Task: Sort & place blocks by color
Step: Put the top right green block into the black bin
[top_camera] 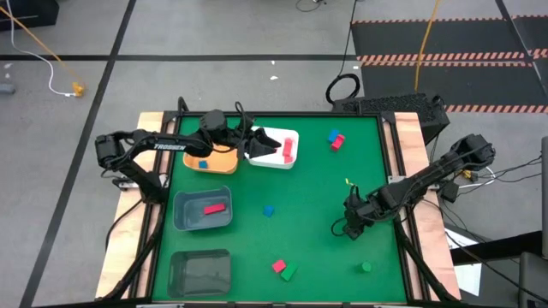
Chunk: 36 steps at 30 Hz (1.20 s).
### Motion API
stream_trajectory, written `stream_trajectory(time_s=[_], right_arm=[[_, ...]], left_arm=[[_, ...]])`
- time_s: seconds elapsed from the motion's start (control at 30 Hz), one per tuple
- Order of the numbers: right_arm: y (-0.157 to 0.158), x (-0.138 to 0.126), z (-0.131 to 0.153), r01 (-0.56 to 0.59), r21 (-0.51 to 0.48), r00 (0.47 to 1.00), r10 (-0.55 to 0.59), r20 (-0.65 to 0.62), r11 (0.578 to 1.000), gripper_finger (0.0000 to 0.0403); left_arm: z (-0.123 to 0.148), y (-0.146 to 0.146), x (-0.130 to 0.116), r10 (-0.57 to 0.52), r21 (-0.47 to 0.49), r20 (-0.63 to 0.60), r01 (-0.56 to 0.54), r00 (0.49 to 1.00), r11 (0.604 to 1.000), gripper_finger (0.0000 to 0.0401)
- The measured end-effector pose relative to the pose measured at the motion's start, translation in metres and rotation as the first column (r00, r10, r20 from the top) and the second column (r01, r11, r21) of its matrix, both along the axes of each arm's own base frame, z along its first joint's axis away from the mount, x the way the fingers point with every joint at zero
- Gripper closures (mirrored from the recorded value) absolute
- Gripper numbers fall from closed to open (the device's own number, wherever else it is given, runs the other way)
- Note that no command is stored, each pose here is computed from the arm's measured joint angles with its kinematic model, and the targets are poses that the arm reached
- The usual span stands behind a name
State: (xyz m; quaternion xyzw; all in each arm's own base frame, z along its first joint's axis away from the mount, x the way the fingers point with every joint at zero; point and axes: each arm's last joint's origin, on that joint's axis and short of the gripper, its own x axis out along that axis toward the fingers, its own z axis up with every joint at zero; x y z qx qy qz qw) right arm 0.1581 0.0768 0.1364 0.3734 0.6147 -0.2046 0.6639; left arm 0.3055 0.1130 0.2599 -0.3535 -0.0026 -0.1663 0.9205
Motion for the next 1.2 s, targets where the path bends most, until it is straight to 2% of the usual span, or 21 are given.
stream_trajectory(time_s=[0.23, 0.37, 0.47, 0.6, 0.73, 0.83, 0.97, 1.1, 1.2], right_arm=[[0.0, 0.0, 0.0, 0.0, 0.004, 1.0, 0.0, 0.002, 1.0, 0.0289], [0.001, 0.003, 0.0, 0.021, 0.024, 0.999, -0.022, 0.028, 0.999, 0.0289], [0.004, 0.007, 0.004, 0.025, 0.075, 0.995, -0.032, 0.091, 0.997, 0.0289], [0.007, 0.017, 0.016, 0.032, 0.134, 0.964, -0.066, 0.257, 0.99, 0.0289], [0.006, 0.03, 0.032, 0.087, 0.098, 0.862, -0.124, 0.491, 0.991, 0.0289], [0.003, 0.041, 0.045, 0.154, 0.057, 0.745, -0.154, 0.649, 0.986, 0.0289], [-0.006, 0.051, 0.055, 0.239, -0.028, 0.622, -0.131, 0.772, 0.971, 0.0289], [-0.021, 0.059, 0.063, 0.31, -0.152, 0.556, -0.049, 0.83, 0.939, 0.0289], [-0.033, 0.064, 0.069, 0.311, -0.274, 0.526, 0.075, 0.847, 0.91, 0.0289]], left_arm=[[0.0, -0.007, 0.002, -0.024, -0.012, -0.004, 0.024, 1.0, 1.0, 0.0121], [0.0, -0.007, 0.002, -0.029, -0.026, -0.008, 0.028, 1.0, 0.999, 0.0121], [0.0, -0.007, 0.002, -0.046, -0.047, -0.016, 0.046, 0.999, 0.998, 0.0121], [0.0, -0.008, 0.002, -0.082, -0.041, -0.019, 0.081, 0.996, 0.996, 0.0121], [0.0, -0.01, 0.001, -0.127, -0.035, -0.024, 0.126, 0.992, 0.991, 0.0121], [-0.002, -0.011, 0.001, -0.163, -0.039, -0.042, 0.161, 0.986, 0.986, 0.0121], [-0.003, -0.011, 0.001, -0.195, -0.045, -0.054, 0.192, 0.979, 0.98, 0.0121], [-0.003, -0.012, 0.001, -0.199, -0.067, -0.061, 0.195, 0.978, 0.979, 0.0121], [-0.003, -0.013, 0.001, -0.213, -0.106, -0.074, 0.205, 0.974, 0.973, 0.0121]])
